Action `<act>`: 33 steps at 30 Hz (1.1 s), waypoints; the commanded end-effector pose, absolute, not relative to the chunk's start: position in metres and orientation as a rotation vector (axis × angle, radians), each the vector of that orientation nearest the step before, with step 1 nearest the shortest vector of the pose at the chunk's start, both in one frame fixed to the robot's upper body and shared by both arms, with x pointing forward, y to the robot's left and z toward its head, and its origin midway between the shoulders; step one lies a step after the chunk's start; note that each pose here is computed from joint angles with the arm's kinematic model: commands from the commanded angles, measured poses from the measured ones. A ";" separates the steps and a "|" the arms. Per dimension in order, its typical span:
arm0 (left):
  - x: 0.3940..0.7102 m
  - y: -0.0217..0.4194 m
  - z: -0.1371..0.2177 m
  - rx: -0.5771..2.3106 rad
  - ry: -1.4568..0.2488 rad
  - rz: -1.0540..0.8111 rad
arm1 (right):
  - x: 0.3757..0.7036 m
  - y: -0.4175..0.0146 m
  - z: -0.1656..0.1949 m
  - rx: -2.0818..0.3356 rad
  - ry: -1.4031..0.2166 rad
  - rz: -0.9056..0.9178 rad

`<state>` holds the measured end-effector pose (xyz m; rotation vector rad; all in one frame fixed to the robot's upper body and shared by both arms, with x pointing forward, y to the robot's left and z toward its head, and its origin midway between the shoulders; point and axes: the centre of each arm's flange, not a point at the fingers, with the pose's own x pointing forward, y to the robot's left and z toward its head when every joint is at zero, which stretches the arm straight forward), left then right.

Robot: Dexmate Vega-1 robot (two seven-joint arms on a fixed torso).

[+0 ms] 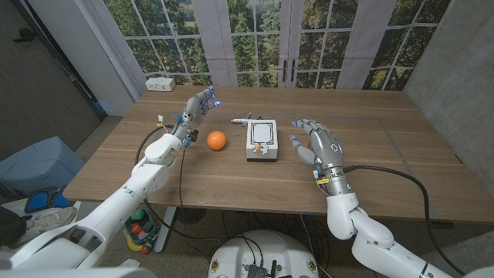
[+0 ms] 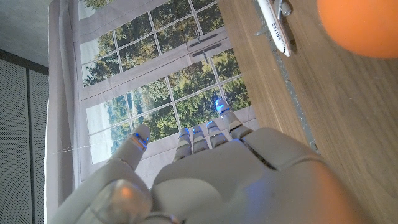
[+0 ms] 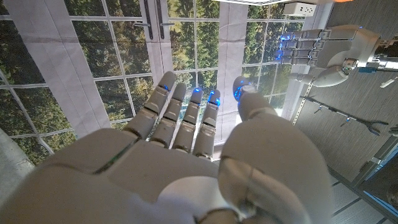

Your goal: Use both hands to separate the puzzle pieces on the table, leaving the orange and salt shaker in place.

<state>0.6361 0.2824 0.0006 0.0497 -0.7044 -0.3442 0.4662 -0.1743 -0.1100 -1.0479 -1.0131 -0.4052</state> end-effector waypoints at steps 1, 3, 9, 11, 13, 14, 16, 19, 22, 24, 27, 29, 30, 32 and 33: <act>0.634 0.284 -0.002 0.047 -0.709 -0.353 | 0.468 -0.160 -0.121 -1.054 -1.021 -0.349; 0.633 0.284 -0.002 0.050 -0.708 -0.354 | 0.468 -0.158 -0.122 -1.052 -1.026 -0.357; 0.631 0.286 -0.002 0.052 -0.713 -0.350 | 0.471 -0.153 -0.125 -1.047 -1.035 -0.360; 0.631 0.287 -0.001 0.052 -0.715 -0.349 | 0.472 -0.151 -0.127 -1.048 -1.036 -0.350; 0.630 0.287 -0.001 0.053 -0.715 -0.349 | 0.473 -0.149 -0.129 -1.051 -1.037 -0.343; 0.630 0.288 -0.001 0.053 -0.715 -0.349 | 0.473 -0.148 -0.130 -1.051 -1.036 -0.335; 0.630 0.288 -0.001 0.055 -0.713 -0.350 | 0.474 -0.147 -0.132 -1.055 -1.032 -0.327; 0.629 0.288 -0.002 0.054 -0.712 -0.351 | 0.474 -0.146 -0.133 -1.055 -1.024 -0.320; 0.629 0.288 -0.002 0.054 -0.712 -0.352 | 0.475 -0.146 -0.136 -1.068 -1.015 -0.309; 0.629 0.288 -0.002 0.055 -0.713 -0.352 | 0.475 -0.145 -0.139 -1.075 -1.010 -0.303; 0.628 0.289 -0.001 0.055 -0.713 -0.353 | 0.476 -0.144 -0.141 -1.080 -1.002 -0.297; 0.628 0.289 -0.001 0.056 -0.714 -0.353 | 0.477 -0.143 -0.142 -1.086 -1.001 -0.298; 0.628 0.289 -0.001 0.055 -0.714 -0.355 | 0.477 -0.143 -0.142 -1.088 -1.000 -0.295; 0.628 0.289 -0.001 0.056 -0.716 -0.355 | 0.478 -0.143 -0.143 -1.096 -0.998 -0.294; 0.628 0.289 -0.001 0.056 -0.716 -0.356 | 0.478 -0.142 -0.143 -1.097 -0.997 -0.294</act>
